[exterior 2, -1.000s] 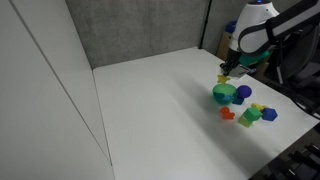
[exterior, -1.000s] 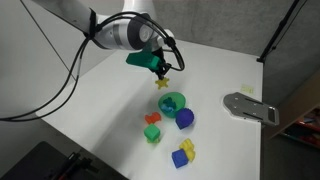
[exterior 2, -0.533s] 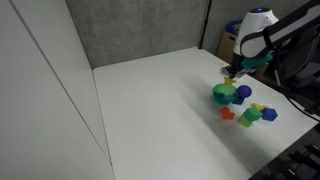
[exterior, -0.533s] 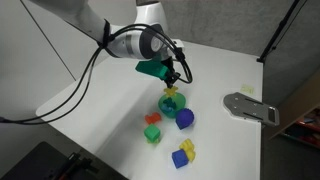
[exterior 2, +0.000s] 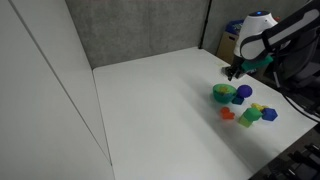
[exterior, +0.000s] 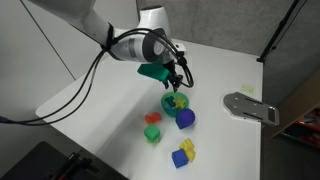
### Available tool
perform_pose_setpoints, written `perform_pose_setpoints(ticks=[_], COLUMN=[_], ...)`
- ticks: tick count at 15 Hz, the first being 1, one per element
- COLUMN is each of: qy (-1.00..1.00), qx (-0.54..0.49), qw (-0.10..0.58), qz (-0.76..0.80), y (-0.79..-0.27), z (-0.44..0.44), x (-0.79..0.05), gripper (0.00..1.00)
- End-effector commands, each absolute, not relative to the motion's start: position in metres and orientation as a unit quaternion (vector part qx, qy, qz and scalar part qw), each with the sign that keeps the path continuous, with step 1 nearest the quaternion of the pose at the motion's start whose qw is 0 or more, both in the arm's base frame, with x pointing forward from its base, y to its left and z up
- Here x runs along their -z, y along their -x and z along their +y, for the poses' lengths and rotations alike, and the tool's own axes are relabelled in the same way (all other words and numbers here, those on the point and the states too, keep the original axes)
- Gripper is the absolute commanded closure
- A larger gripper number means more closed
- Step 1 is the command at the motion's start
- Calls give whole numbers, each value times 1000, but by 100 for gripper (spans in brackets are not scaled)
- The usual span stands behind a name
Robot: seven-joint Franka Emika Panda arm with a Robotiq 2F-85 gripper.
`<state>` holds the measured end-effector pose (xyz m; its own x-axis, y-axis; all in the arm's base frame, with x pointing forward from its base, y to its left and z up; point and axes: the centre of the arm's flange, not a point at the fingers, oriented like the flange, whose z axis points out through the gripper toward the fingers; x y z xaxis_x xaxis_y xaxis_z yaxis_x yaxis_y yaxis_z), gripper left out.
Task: Put the green block on top of the yellow block, move the green bowl to the right, pick up the yellow toy on the left and put it in the green bowl
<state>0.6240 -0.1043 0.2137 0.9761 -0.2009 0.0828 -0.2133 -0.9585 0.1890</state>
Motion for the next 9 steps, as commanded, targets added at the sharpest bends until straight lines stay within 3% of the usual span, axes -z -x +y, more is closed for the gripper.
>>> perform_pose_setpoints(ticks=[1, 4, 9], qy=[-992, -995, -1000], qx=[-32, -25, 8], qw=[85, 66, 14], qz=[-87, -69, -22], y=[-615, -608, -593], z=[-86, -69, -45], x=[-227, -229, -230], gripper=[20, 0, 0])
